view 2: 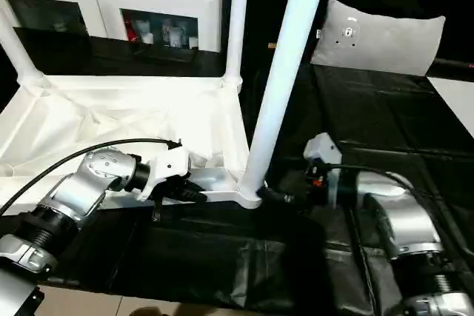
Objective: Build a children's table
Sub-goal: Rotate leg to tighten
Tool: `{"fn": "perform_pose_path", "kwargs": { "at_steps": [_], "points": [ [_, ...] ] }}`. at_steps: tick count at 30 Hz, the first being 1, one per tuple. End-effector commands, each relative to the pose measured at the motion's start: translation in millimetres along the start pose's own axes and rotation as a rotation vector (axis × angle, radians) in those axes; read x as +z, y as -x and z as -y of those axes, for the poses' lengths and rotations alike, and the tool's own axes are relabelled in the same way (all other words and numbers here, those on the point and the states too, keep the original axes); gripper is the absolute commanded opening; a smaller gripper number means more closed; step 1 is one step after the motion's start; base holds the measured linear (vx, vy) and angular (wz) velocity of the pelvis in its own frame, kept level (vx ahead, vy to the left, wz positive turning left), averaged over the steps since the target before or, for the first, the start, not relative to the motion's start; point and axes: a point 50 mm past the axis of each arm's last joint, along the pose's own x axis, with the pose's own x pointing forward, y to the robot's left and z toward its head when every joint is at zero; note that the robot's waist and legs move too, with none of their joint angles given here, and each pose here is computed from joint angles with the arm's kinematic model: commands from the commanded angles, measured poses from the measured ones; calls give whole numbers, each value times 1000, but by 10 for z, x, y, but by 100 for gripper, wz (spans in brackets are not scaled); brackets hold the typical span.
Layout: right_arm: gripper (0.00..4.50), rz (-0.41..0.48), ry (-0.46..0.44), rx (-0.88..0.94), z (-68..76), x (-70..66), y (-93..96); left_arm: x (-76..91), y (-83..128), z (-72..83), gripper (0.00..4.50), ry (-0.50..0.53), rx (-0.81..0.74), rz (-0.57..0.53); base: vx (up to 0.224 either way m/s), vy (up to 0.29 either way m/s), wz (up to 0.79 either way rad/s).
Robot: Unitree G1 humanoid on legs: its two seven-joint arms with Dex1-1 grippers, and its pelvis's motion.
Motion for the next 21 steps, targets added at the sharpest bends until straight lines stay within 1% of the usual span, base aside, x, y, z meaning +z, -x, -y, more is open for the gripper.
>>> {"fn": "perform_pose_path", "kwargs": {
  "at_steps": [1,3,5,8,10,12,15,18,19,20,21],
  "points": [
    [392,11,6,28,-14,44,-49,61,-28,29,0,-29,-33,14,0,0,0],
    [367,18,-2,40,-13,49,-105,64,-31,36,0,-26,-35,17,0,0,0],
    [358,21,-13,52,-18,49,-126,63,-31,40,0,-25,-35,17,0,0,0],
    [319,16,-24,74,-32,43,-136,60,-30,40,0,-25,-30,16,0,0,0],
    [319,11,-27,81,-35,36,-137,56,-29,40,0,-25,-28,15,0,0,0],
    [282,10,-29,79,-33,32,-137,52,-30,43,0,-24,-27,15,0,0,0],
    [274,0,-29,48,-5,13,-135,43,-32,53,0,-22,-30,14,0,0,0],
    [240,-3,-33,46,1,-1,-148,45,-37,52,0,-22,-27,14,0,0,0],
    [237,-3,-34,47,1,-5,-156,47,-39,50,0,-21,-26,15,0,0,0],
    [224,-3,-35,46,0,-7,-161,48,-41,49,0,-20,-25,16,0,0,0],
    [224,-4,-36,44,-2,-15,-174,52,-43,48,0,-18,-23,18,0,0,0]
  ]
}}
